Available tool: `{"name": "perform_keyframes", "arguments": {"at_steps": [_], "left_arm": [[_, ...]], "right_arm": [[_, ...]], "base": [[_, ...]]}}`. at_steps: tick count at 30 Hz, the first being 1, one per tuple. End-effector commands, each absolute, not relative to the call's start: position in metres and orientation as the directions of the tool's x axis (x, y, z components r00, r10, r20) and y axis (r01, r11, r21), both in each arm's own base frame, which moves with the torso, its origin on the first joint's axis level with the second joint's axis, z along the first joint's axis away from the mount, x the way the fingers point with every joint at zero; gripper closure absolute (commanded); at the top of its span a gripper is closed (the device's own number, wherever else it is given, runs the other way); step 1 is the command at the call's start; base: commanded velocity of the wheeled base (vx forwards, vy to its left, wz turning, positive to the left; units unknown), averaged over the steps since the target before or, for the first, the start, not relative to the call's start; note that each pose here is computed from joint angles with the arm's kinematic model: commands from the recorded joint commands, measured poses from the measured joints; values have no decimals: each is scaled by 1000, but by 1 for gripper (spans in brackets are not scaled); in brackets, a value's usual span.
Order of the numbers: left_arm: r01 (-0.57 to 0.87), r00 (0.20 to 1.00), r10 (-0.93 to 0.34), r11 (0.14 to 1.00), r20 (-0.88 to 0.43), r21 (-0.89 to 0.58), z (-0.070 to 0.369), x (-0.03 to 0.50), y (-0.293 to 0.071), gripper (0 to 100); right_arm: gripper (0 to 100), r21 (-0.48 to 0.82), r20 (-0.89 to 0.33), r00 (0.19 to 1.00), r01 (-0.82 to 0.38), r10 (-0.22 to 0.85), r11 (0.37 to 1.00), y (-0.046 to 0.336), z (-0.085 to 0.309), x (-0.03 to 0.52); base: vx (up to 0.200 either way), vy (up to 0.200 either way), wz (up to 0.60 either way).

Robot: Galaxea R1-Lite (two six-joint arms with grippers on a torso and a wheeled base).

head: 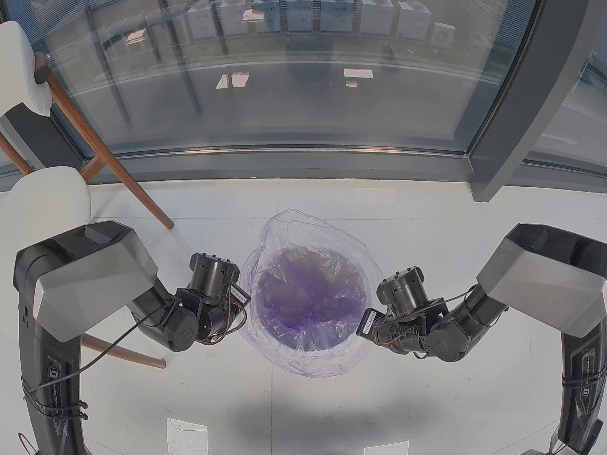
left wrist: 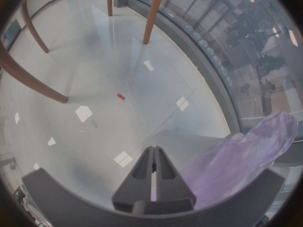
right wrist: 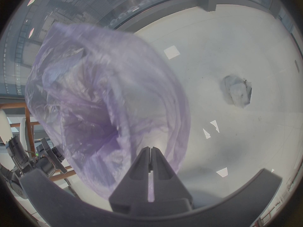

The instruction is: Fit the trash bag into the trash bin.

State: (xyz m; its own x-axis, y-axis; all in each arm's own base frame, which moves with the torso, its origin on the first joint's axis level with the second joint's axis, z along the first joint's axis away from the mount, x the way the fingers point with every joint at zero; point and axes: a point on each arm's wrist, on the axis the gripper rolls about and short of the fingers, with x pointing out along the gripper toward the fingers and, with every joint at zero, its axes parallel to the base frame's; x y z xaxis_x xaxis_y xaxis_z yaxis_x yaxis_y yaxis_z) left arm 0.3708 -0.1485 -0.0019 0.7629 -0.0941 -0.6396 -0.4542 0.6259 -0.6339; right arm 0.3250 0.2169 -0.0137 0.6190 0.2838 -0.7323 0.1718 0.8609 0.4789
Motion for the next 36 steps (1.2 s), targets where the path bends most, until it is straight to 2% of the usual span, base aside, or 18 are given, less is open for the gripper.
{"name": "perform_keyframes", "arguments": {"at_steps": [1,8,14,17,23,31,36], "left_arm": [[-467,755,-84,627,-650,-624,-13,376,-150,100],[-510,742,-34,619,-670,-597,-18,370,-139,100],[-486,771,-55,594,-635,-641,36,328,-123,100],[-432,800,-99,589,-592,-683,70,300,-114,100],[-334,833,-205,556,-514,-761,108,282,-110,100],[-234,798,-354,563,-487,-793,113,279,-135,100],[-196,813,-377,540,-444,-818,119,303,-149,100]], "right_arm": [[100,477,-734,620,182,276,860,218,-23,334],[100,483,-728,629,189,272,855,214,-19,336],[100,525,-678,672,160,298,836,208,19,328],[100,548,-649,693,141,313,824,203,43,319],[100,558,-636,701,130,321,820,200,52,312],[100,566,-626,704,115,335,816,205,53,314],[100,602,-584,727,90,361,793,215,58,332]], "base": [[0,0,0],[0,0,0],[0,0,0],[0,0,0],[0,0,0],[0,0,0],[0,0,0]]}}
